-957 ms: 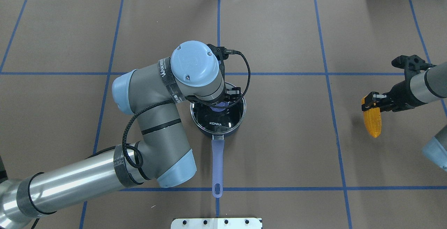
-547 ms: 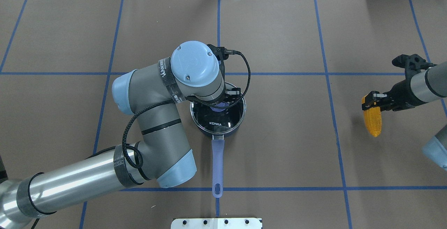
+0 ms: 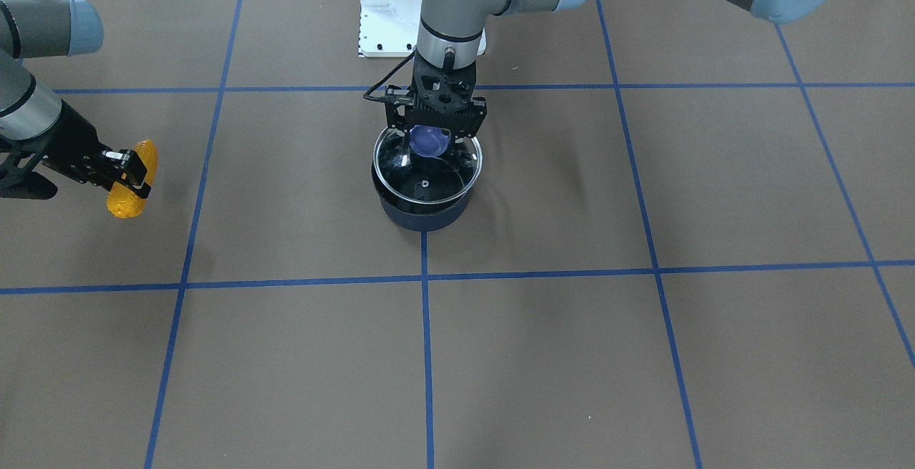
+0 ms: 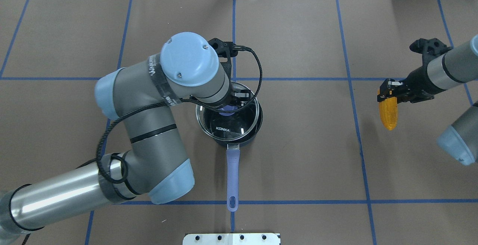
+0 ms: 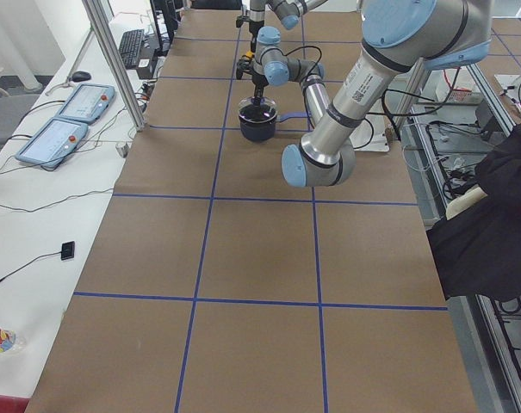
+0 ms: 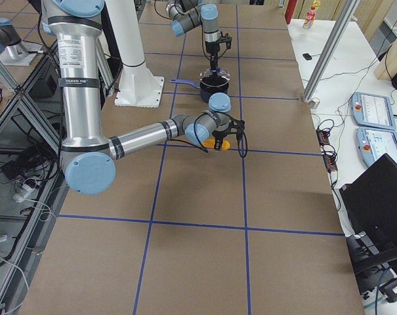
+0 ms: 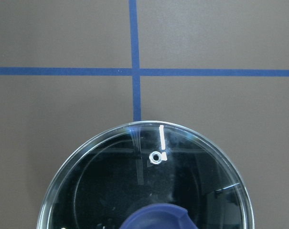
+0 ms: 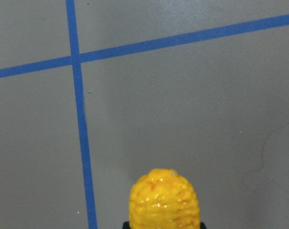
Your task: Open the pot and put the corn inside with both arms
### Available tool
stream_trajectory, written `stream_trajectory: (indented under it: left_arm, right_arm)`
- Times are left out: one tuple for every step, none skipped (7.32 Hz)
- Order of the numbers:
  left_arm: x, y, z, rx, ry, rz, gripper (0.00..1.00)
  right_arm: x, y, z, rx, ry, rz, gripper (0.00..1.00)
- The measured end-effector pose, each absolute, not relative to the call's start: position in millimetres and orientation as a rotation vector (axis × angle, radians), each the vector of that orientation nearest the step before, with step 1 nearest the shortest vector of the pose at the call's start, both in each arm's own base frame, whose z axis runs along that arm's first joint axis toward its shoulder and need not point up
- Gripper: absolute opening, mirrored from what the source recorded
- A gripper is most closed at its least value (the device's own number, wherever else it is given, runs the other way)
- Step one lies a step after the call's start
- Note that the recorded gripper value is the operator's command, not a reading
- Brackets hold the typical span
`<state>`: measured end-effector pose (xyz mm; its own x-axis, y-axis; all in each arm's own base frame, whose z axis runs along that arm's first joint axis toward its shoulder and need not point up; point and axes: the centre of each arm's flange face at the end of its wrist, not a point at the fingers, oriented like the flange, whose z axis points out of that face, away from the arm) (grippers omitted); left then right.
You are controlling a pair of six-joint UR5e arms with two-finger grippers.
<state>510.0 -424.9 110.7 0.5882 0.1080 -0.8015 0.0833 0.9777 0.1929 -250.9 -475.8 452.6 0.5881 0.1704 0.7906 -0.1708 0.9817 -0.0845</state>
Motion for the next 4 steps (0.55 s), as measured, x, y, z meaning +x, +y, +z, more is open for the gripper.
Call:
stream_trajectory:
  left_arm:
    - [482.8,-425.2,128.5,0.233,0.933,0.049,0.56]
    - [459.2,-428.4,150.2,0.243,0.918,0.084,0.56]
    - [439.9,-433.5,171.8,0.258,0.900,0.110,0.55]
    - [423.2,-440.2,197.0,0.277,0.883,0.130,0.55]
  right_arm:
    - [-255.6,-489.0,421.6,-0.008,-0.915,0.215,0.40]
    - [-262.2,-499.9,388.9,-0.021,-0.904,0.229,0.40]
    - [-272.3,-507.3,356.9,-0.034,-0.900,0.246,0.40]
    - [-287.9,-509.9,327.3,-0.046,-0.908,0.263,0.40]
